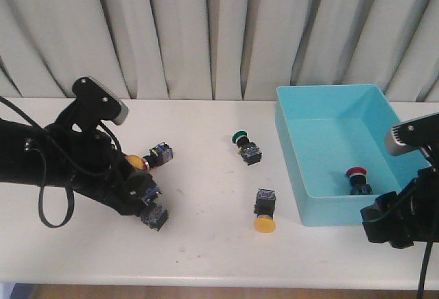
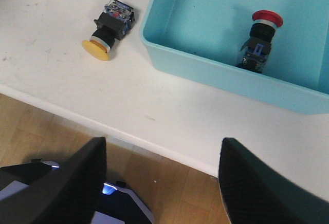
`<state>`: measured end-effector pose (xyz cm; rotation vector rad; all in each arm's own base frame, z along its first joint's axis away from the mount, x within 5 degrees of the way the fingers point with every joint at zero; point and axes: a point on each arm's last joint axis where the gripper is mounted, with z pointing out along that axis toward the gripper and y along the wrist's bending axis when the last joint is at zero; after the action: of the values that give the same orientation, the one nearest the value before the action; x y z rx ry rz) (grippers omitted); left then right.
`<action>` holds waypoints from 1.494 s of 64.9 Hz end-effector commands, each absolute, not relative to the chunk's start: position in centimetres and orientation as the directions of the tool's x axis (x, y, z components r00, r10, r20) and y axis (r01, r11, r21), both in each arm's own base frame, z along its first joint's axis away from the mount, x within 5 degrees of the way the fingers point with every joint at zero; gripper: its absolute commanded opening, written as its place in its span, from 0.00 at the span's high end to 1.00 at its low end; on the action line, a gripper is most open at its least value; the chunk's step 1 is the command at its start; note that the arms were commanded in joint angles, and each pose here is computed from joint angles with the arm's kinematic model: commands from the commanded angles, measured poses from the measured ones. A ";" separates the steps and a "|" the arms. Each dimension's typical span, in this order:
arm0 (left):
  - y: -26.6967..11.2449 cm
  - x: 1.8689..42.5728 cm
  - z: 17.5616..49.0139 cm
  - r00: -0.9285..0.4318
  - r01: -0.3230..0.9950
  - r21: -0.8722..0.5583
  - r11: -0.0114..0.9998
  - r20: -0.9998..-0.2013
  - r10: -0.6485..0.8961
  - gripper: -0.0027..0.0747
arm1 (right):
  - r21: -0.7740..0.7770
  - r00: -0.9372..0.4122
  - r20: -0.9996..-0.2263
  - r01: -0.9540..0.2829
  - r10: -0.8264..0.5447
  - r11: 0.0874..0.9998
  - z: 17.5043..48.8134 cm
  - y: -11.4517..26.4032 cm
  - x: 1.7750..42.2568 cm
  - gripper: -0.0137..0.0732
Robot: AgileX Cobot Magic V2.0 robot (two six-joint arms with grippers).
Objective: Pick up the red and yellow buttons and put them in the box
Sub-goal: 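Pass the yellow-capped button from the left gripper to the right gripper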
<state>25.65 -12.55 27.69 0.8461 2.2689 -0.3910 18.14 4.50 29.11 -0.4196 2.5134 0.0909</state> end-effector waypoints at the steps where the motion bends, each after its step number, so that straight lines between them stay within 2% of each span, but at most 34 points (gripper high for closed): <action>1: -14.3 24.6 30.3 -0.418 0.768 -0.050 0.638 -0.794 0.442 0.69 | -0.038 -0.731 -0.617 -0.340 -0.290 0.940 30.1 4.7 18.6 0.32; 11: -16.8 22.7 31.0 -0.200 0.931 -0.015 0.366 -0.858 0.473 0.69 | 0.001 -0.703 -0.603 -0.475 -0.378 0.880 29.5 5.8 18.9 0.32; 18: -18.0 21.8 31.3 -0.070 0.980 0.021 0.200 -0.897 0.437 0.69 | 0.035 -0.637 -0.612 -0.614 -0.469 0.788 29.2 7.0 19.0 0.32; 24: -18.6 21.3 31.3 0.021 0.995 0.060 0.086 -0.915 0.403 0.69 | -0.010 -0.495 -0.623 -0.769 -0.606 0.639 28.8 7.9 19.1 0.32; 33: -18.8 20.7 31.3 0.124 0.992 0.122 -0.029 -0.919 0.375 0.69 | -0.098 -0.225 -0.675 -0.917 -0.703 0.387 28.7 10.1 18.9 0.32; 39: -18.8 20.7 31.3 0.147 0.989 0.140 -0.044 -0.917 0.372 0.69 | -0.136 -0.102 -0.704 -0.952 -0.703 0.275 28.7 11.8 18.6 0.32; 56: -18.9 20.8 31.4 0.134 0.991 0.131 -0.033 -0.924 0.359 0.69 | -0.201 0.015 -0.721 -0.962 -0.693 0.188 28.5 15.0 17.9 0.32; 82: -19.1 20.9 31.8 0.104 0.994 0.108 -0.007 -0.943 0.316 0.69 | -0.233 0.024 -0.754 -0.944 -0.657 0.234 28.9 16.0 18.0 0.34; 97: -19.1 20.9 31.8 0.104 0.994 0.108 -0.007 -0.943 0.316 0.69 | -0.230 0.022 -0.755 -0.945 -0.656 0.233 28.9 16.0 18.0 0.52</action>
<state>21.23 -18.87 29.68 1.5559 1.4275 -0.9053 17.78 15.84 27.63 -1.5548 1.7478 0.4587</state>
